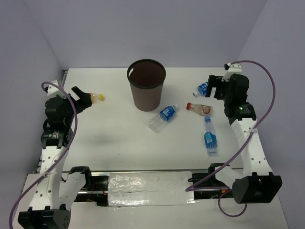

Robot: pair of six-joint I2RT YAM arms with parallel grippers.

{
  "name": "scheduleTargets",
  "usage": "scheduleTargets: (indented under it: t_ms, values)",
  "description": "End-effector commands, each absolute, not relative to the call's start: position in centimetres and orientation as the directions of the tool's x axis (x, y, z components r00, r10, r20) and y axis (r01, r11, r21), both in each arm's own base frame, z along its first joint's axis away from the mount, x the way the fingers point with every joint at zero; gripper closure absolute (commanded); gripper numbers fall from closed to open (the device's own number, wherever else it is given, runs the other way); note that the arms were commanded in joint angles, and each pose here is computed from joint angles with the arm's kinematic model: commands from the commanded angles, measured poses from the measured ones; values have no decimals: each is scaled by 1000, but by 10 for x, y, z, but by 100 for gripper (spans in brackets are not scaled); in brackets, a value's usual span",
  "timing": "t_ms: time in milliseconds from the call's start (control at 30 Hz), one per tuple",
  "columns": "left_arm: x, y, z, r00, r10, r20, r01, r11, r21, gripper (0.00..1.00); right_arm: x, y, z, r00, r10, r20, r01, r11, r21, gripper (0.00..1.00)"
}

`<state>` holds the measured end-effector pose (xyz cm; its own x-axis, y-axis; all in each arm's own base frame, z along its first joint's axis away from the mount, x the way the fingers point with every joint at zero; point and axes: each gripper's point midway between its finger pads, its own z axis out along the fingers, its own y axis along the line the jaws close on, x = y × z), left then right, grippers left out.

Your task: Put the plastic bottles in the bin

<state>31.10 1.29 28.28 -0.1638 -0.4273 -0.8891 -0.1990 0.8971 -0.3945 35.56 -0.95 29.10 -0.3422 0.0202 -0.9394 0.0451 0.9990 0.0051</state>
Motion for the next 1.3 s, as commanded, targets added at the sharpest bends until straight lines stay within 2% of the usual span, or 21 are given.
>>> scheduleTargets:
  t_ms: [0,167,267,300,433,500,600,633,700,733,767,933,967,1033,1133,1267]
  values:
    - [302,6,289,-139,-477,-868,-177,874,-453,1,351,-7,309,-298,6,-955,23,1000,-1,0]
    - [304,5,265,-193,-519,-833,-215,851,-480,1,348,13,306,-277,-50,-960,-116,993,-19,0]
    - [309,4,252,-221,-540,-812,-241,837,-491,1,347,31,298,-273,-134,-953,-246,967,-66,0]
    - [310,8,250,-214,-556,-803,-269,824,-499,0,345,31,292,-277,-209,-938,-287,950,-127,0]
    - [322,22,228,-239,-668,-705,-406,728,-552,3,348,44,278,-316,-327,-891,-374,906,-200,0]
    - [331,28,227,-225,-725,-651,-452,670,-589,4,347,47,259,-387,-353,-852,-417,891,-180,0]
    - [347,47,204,-197,-826,-528,-568,535,-625,1,347,54,247,-425,-381,-821,-475,866,-156,0]
    - [354,54,186,-199,-868,-455,-604,474,-641,1,348,54,246,-425,-383,-820,-479,864,-155,0]
    - [372,65,182,-127,-932,-339,-609,343,-715,1,348,58,248,-396,-398,-828,-506,847,-165,0]
    - [382,67,162,-135,-952,-276,-635,297,-713,1,348,60,249,-384,-400,-832,-514,841,-167,0]
    - [398,66,170,-119,-968,-221,-606,247,-756,1,348,62,254,-352,-412,-841,-528,829,-185,0]
    - [457,73,126,-106,-994,-42,-647,101,-756,1,347,69,254,-305,-423,-853,-571,799,-192,0]
    - [472,74,136,-120,-992,-32,-622,101,-777,1,346,70,254,-301,-424,-854,-577,794,-191,0]
    - [486,79,115,-114,-993,-1,-650,76,-757,1,345,71,253,-302,-419,-856,-585,791,-181,0]
    - [506,94,109,-90,-996,-26,-677,80,-731,1,344,70,250,-304,-412,-859,-584,793,-174,0]
    - [504,108,55,-28,-1000,0,-823,23,-568,1,343,67,245,-318,-404,-858,-577,800,-163,0]
